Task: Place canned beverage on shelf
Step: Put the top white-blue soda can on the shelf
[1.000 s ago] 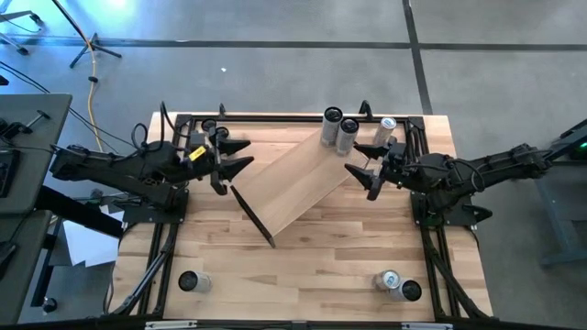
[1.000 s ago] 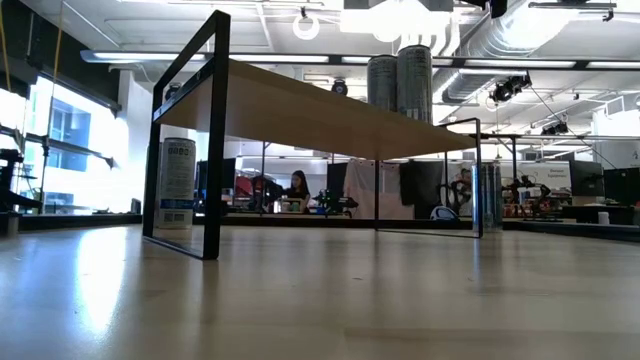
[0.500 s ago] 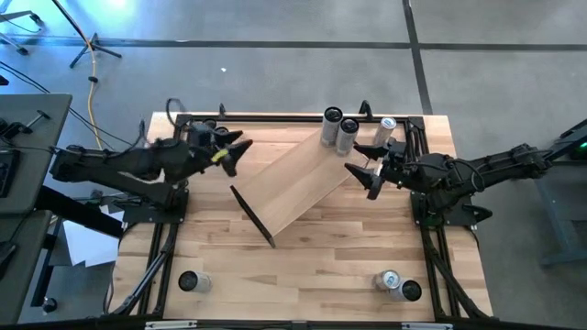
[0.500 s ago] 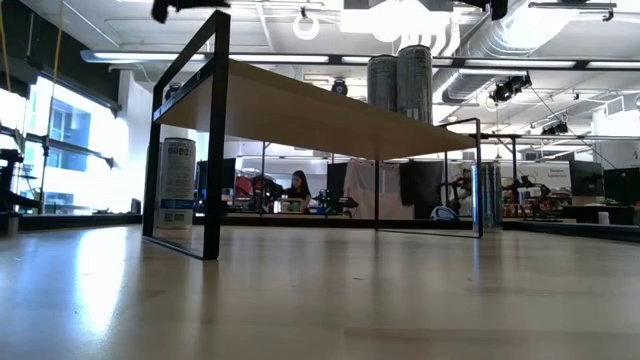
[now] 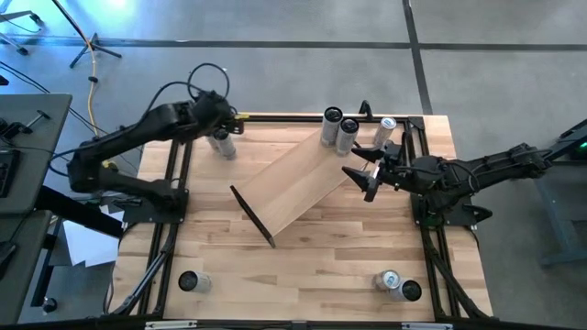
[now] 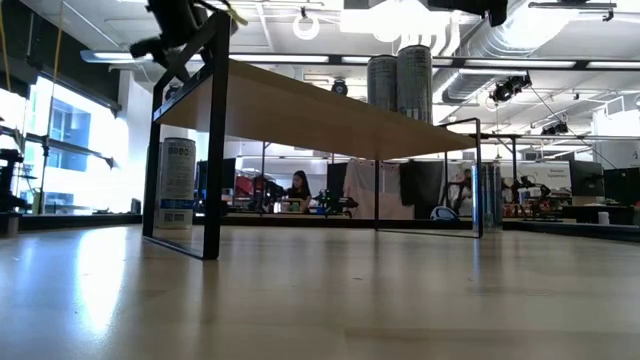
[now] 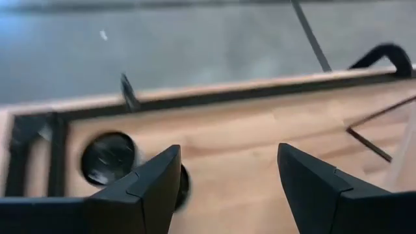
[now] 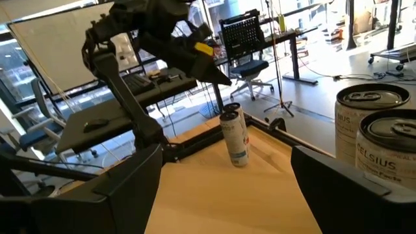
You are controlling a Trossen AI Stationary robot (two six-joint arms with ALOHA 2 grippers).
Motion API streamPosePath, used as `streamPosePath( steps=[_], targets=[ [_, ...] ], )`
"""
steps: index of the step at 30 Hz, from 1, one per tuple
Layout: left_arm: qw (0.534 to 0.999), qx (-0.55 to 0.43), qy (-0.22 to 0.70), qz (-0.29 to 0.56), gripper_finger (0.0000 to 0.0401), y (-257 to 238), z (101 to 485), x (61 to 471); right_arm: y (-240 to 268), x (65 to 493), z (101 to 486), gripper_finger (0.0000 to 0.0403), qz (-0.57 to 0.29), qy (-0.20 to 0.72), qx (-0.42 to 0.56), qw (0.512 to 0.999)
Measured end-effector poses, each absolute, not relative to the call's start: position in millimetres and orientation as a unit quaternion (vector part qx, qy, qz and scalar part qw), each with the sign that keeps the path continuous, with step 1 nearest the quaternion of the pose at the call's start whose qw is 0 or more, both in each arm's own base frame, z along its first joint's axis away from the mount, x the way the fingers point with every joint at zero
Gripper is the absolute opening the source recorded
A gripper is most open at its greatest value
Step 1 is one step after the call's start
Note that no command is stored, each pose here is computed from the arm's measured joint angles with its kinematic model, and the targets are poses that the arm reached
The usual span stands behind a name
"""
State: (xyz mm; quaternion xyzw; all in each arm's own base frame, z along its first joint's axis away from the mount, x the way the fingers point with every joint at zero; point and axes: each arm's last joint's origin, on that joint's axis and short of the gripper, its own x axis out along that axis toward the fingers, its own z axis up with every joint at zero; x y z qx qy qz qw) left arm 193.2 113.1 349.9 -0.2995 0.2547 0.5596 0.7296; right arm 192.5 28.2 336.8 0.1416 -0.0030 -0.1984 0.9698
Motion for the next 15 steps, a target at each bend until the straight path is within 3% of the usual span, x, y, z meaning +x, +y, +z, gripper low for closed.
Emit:
streamPosePath(
  steps=[11, 15],
  targets=[
    [0.703, -0.277, 0.379, 0.534, 0.0226, 124, 316, 216, 28, 193, 336, 0.0328, -0.199, 0.001, 0.14, 0.97],
    [0.701, -0.256, 0.395, 0.535, 0.0242, 128, 314, 215, 28, 193, 336, 0.0328, -0.198, 0.001, 0.14, 0.97]
  ],
)
